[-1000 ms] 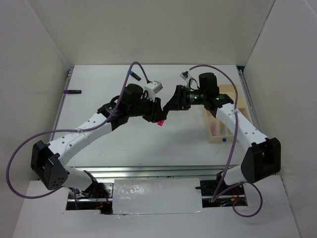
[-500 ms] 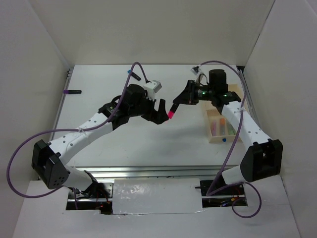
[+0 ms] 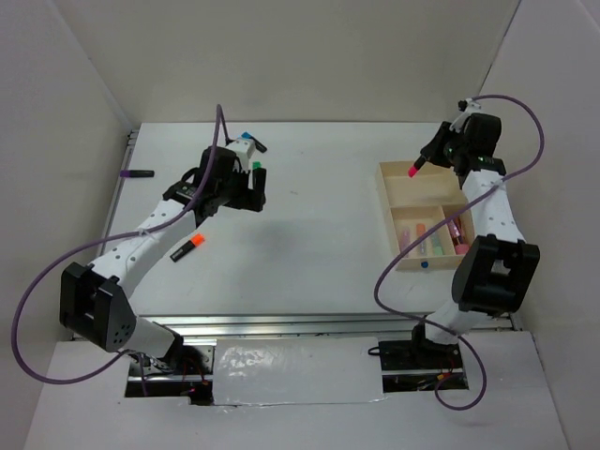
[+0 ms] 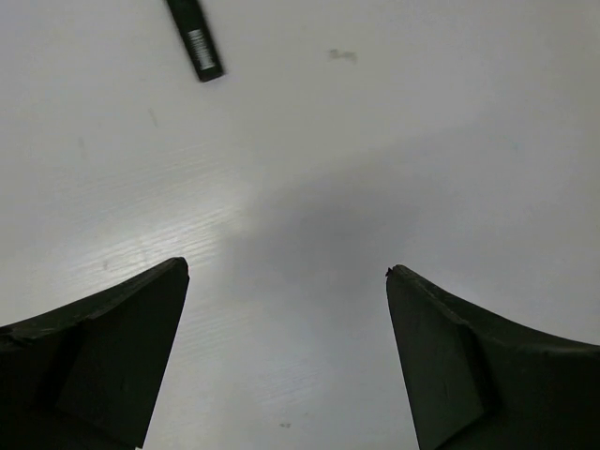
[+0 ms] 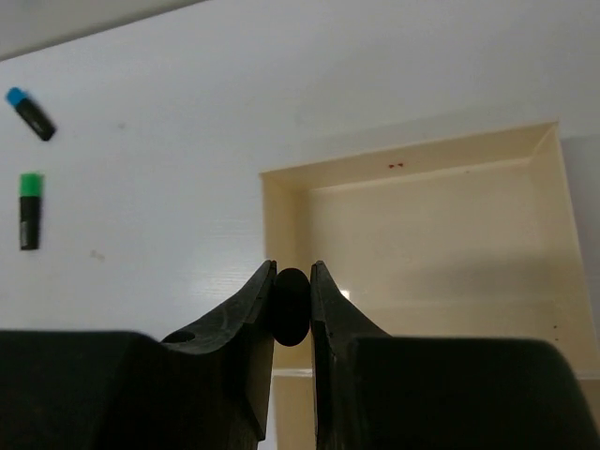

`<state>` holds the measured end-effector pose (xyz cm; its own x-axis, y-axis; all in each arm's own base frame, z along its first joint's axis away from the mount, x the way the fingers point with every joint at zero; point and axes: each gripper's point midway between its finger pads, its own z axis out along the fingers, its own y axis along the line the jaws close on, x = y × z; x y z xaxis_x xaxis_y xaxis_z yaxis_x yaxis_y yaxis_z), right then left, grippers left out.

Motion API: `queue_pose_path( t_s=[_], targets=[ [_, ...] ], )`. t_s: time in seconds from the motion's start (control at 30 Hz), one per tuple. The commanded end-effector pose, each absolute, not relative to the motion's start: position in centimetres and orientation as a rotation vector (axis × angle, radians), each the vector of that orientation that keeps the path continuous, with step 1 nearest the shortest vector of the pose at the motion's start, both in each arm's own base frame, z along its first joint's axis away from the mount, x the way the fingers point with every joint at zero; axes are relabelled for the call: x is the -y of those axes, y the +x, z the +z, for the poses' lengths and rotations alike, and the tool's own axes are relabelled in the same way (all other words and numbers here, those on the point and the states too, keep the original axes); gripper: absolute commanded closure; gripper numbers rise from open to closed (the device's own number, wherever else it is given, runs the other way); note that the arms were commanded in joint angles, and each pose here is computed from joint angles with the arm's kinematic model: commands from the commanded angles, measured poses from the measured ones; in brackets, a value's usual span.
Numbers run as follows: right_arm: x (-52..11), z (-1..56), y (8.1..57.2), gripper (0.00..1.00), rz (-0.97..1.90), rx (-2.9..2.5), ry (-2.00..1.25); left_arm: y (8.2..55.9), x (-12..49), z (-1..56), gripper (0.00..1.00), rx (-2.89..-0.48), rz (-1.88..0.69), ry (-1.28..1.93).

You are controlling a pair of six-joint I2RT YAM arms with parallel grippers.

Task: Sort the stationery into containers
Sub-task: Place the stationery into the container, then grab a piece of stationery with the left arm

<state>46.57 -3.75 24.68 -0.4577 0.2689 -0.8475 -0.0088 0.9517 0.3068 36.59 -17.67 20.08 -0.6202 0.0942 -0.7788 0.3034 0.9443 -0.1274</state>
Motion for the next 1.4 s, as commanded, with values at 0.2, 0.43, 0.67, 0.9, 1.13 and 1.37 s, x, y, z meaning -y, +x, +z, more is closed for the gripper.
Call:
queue_pose_path(
  t_s=[0.2,0.43,0.67,0.9,1.13,1.37],
  targets=[
    [7.2,19.5,51.3,0.81,0.204,-2.081,0.309,41.9,12.6,15.9,0.01,-2.288,-0.026,0.128],
    [7.6,17.3,51.4,0.29,0.193,-2.148,0.327,47.6,13.4,11.1,0.01,-2.361,-0.053,0.077],
    [5.9,20.3,48.8,0.28,0.29,-2.123,0.267,51.8,14.9,7.9,0.12,-2.361,-0.104,0.092],
    [2.3,23.5,45.0,0.28,0.445,-2.099,0.182,55.5,16.0,6.5,0.21,-2.327,-0.126,0.099],
    [-1.5,25.0,42.2,0.28,0.556,-2.092,0.109,57.7,16.2,2.7,0.34,-2.397,-0.1,0.071],
    [-5.3,25.5,41.0,0.28,0.64,-2.097,0.038,56.6,15.9,2.4,0.7,-2.46,-0.112,0.045]
  ],
)
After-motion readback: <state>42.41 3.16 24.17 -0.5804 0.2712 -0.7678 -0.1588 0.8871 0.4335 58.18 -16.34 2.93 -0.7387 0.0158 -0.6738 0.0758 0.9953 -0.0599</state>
